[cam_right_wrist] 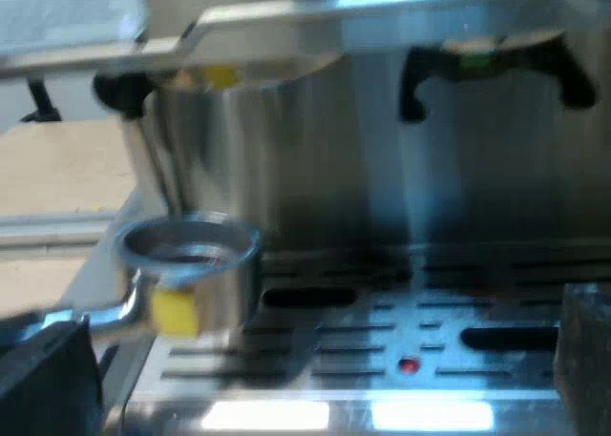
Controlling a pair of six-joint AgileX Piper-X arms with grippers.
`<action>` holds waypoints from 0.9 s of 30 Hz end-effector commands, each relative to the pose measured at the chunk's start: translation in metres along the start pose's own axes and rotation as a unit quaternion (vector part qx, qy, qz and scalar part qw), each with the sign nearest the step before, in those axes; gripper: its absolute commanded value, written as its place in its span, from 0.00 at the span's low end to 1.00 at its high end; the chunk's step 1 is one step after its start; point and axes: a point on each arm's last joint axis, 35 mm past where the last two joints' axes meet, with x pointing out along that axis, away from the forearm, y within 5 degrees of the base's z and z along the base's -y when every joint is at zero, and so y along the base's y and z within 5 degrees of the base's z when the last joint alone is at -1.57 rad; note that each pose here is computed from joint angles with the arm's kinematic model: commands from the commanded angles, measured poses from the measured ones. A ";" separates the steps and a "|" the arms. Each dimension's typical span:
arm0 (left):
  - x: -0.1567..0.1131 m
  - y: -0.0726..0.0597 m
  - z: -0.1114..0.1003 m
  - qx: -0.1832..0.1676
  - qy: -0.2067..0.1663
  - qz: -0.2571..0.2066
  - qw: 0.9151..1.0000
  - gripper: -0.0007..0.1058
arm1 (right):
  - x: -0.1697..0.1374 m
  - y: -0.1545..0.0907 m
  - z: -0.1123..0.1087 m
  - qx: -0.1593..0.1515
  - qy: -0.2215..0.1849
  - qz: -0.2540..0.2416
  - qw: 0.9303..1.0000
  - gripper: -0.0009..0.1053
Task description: Put the handle in the coffee machine
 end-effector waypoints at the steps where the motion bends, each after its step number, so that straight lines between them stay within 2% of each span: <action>1: 0.005 0.011 0.008 0.008 -0.036 -0.031 0.999 0.01 | -0.004 0.021 -0.015 0.000 -0.011 0.004 1.000 0.93; 3: 0.006 0.014 0.009 0.007 -0.038 -0.034 0.999 0.01 | -0.003 0.026 -0.019 0.005 -0.013 0.006 1.000 0.93; 4: 0.007 0.018 0.012 0.009 -0.041 -0.035 0.999 0.01 | 0.002 0.041 -0.021 0.033 -0.027 0.010 0.999 0.93; 6: 0.009 0.022 0.014 0.008 -0.042 -0.040 0.998 0.01 | 0.004 0.046 -0.025 0.033 -0.029 0.019 0.999 0.93; 12: 0.013 0.033 0.022 0.004 -0.042 -0.046 0.998 0.01 | 0.006 0.051 -0.033 0.023 -0.023 0.031 0.999 0.93; 14: 0.013 0.035 0.024 0.006 -0.044 -0.048 0.998 0.01 | 0.005 0.052 -0.032 -0.002 -0.024 0.042 0.999 0.93; 16: 0.013 0.035 0.026 0.019 -0.055 -0.058 0.997 0.01 | 0.007 0.051 -0.032 -0.044 -0.025 0.041 0.998 0.93; 18: 0.013 0.035 0.026 0.028 -0.065 -0.069 0.995 0.01 | 0.011 0.050 -0.032 -0.056 -0.024 0.036 0.998 0.93; 22: 0.016 0.036 0.024 0.050 -0.074 -0.081 0.993 0.01 | 0.021 0.046 -0.031 -0.047 -0.023 0.020 0.998 0.93; 27: 0.021 0.041 0.021 0.042 -0.092 -0.106 0.989 0.01 | 0.031 0.049 -0.032 -0.037 -0.038 0.012 0.998 0.93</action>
